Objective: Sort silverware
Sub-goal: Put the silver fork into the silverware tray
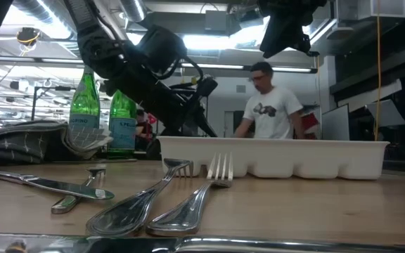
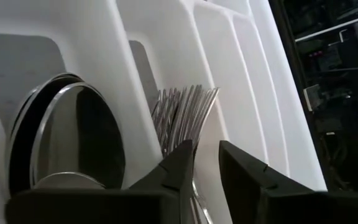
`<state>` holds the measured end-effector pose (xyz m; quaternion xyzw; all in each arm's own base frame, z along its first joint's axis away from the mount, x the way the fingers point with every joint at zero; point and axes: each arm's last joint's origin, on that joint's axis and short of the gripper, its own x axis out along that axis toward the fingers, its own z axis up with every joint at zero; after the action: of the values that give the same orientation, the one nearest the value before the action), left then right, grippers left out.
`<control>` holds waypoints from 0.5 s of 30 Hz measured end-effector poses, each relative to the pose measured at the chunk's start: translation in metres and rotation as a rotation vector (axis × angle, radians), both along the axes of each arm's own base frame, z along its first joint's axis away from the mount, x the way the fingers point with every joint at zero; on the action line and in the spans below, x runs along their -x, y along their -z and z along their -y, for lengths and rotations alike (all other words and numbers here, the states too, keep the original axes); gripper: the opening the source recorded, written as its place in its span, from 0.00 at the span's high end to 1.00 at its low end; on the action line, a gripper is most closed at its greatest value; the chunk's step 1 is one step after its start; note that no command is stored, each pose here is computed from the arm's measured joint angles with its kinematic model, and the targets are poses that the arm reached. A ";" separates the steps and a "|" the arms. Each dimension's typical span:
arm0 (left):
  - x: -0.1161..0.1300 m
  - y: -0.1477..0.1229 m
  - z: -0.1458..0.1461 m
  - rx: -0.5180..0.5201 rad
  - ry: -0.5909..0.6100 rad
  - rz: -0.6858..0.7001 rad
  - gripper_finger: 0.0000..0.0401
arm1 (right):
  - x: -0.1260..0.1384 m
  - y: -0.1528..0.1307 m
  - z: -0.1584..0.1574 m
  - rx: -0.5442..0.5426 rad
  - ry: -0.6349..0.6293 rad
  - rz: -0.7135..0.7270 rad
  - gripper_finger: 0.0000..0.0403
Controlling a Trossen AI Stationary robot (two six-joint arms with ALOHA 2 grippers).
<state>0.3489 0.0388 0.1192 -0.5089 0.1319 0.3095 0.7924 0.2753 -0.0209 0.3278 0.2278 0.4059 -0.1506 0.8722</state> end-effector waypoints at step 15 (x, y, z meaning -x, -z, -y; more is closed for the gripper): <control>0.000 -0.003 0.001 -0.014 0.075 0.005 0.87 | 0.001 0.001 0.000 -0.006 -0.004 -0.016 0.76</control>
<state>0.3490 0.0378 0.1219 -0.4987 0.1469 0.2791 0.8073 0.2743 -0.0205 0.3268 0.2284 0.4137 -0.1493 0.8686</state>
